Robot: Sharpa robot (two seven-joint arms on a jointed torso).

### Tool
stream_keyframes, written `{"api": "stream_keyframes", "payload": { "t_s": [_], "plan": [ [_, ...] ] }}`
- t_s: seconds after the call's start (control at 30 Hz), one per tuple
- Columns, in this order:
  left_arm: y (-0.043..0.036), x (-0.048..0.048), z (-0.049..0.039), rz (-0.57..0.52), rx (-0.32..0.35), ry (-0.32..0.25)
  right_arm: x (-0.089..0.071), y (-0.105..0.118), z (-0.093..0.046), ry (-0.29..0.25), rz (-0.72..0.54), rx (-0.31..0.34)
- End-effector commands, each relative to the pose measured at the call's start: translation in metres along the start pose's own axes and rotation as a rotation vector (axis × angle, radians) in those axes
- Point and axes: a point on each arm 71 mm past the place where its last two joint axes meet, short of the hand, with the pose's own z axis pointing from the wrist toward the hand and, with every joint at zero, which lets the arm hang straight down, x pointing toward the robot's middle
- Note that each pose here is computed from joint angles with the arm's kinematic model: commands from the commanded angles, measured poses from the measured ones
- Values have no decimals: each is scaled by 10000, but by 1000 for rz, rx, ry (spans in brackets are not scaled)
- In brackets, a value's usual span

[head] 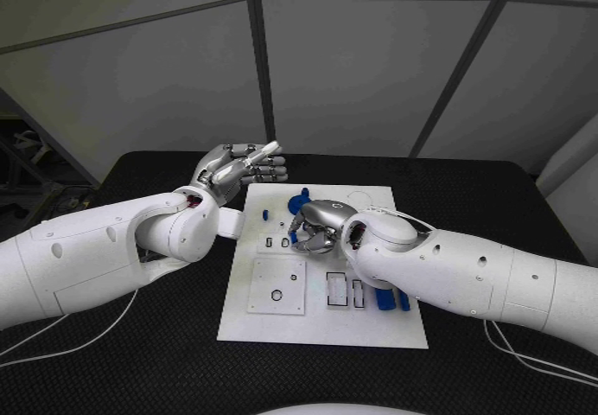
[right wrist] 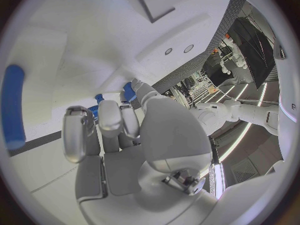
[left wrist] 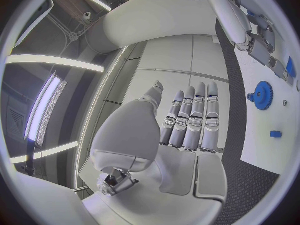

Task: Assemble the parts on the task board

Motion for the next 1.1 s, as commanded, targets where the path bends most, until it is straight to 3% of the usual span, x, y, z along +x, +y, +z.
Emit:
{"api": "stream_keyframes", "payload": {
  "t_s": [0.03,0.5,0.87,1.0,1.1],
  "plan": [
    [-9,20,6,-4,6,16,10,-13,0,2,-4,11],
    [-9,-4,2,-1,4,11,-13,-5,-5,-31,3,4],
    [5,-57,6,30,-14,18,-139,16,-96,-188,78,-80],
    [27,-119,8,96,-43,37,-208,2,-207,-253,130,-142],
    [43,-163,7,144,-67,51,-245,-18,-288,-265,161,-180]
  ]
}}
